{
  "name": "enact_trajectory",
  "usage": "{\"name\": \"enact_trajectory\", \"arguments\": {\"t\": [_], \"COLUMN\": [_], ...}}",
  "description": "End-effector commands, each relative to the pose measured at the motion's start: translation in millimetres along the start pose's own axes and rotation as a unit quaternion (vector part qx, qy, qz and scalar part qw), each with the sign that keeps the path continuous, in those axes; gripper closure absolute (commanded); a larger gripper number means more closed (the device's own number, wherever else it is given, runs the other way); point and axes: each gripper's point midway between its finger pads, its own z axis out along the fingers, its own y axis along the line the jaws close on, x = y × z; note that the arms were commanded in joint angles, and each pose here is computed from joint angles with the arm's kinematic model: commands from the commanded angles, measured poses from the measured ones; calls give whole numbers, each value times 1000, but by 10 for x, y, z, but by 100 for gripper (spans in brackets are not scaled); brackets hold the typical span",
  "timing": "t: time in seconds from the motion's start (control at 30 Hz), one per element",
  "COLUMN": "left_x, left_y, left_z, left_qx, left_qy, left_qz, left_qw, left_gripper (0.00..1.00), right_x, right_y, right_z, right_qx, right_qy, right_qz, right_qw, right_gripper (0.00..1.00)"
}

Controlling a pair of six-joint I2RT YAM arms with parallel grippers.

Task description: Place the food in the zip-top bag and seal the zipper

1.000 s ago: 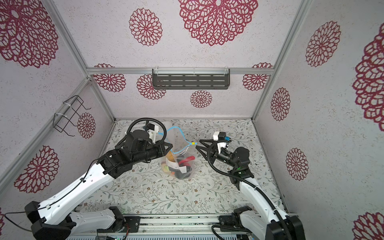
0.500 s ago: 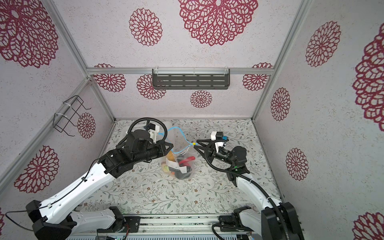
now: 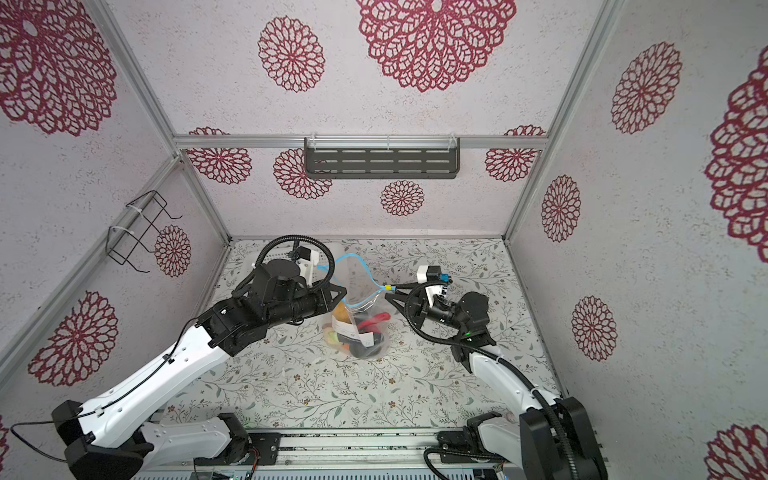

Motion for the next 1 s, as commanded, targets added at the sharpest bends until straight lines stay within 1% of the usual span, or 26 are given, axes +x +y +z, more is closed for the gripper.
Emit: {"name": "enact_trajectory", "arguments": {"t": [0.0, 0.17, 0.3, 0.67, 0.87, 0.93, 0.97], "left_x": [-70, -68, -72, -71, -66, -79, -80], "left_y": [-59, -64, -64, -49, -35, -38, -33], "left_z": [-13, -8, -9, -11, -44, -77, -98], "left_qx": [13, 14, 15, 13, 9, 6, 4], "left_qy": [-11, -10, -11, -12, -12, -13, -13], "left_qz": [7, 6, 5, 4, 5, 6, 6], "left_qw": [1000, 1000, 1000, 1000, 1000, 1000, 1000], "left_gripper": [100, 100, 100, 100, 100, 100, 98], "right_x": [-66, -56, -48, -103, -184, -214, -227], "right_y": [94, 101, 98, 112, 213, 245, 258], "right_z": [24, 22, 22, 27, 50, 66, 80], "right_qx": [-24, -26, -26, -25, -53, -63, -68], "right_qy": [-4, -3, -1, -5, -5, -5, -4], "right_qz": [-24, -25, -24, -27, -39, -45, -46], "right_qw": [999, 999, 999, 999, 998, 997, 997], "right_gripper": [73, 76, 82, 94, 100, 100, 100]}}
